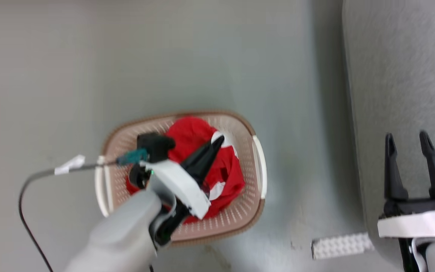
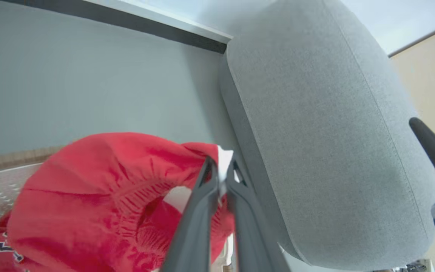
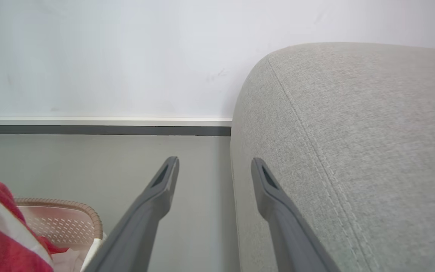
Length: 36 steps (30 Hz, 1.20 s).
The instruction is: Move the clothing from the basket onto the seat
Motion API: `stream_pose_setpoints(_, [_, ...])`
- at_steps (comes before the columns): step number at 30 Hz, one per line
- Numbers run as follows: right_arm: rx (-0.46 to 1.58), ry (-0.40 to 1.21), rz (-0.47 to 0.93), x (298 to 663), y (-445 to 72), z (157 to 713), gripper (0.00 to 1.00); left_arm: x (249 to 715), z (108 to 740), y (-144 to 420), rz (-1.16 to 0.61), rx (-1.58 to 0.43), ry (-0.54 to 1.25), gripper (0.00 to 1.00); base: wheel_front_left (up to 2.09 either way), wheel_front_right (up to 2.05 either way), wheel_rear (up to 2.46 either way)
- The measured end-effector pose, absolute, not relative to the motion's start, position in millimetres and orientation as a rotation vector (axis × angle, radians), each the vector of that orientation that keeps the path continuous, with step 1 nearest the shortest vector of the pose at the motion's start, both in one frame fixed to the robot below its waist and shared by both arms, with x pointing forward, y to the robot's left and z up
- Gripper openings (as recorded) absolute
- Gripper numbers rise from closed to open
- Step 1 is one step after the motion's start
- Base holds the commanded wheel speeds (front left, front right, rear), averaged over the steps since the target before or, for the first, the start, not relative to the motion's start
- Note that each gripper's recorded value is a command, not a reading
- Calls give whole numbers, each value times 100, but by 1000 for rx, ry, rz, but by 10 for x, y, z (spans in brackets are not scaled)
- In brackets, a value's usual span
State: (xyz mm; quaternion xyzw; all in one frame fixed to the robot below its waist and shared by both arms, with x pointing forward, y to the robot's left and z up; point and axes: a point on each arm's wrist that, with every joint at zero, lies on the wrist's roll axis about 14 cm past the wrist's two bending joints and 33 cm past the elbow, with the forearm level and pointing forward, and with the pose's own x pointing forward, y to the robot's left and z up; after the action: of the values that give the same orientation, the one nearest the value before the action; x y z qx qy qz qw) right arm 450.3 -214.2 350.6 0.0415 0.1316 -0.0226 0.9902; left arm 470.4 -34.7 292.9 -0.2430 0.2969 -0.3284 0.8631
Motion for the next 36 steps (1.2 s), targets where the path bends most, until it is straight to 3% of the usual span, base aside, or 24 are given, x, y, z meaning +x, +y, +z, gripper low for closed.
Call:
stream_pose_setpoints(17, [124, 108, 1, 3944, -1946, 4379, 100, 4237, 4627, 214, -509, -653, 201, 0, 0, 0, 0])
stream_pose_setpoints(36, [113, -10, 114, 3550, -1604, 4833, 100, 3785, 5263, 862, -403, -483, -30, 0, 0, 0, 0])
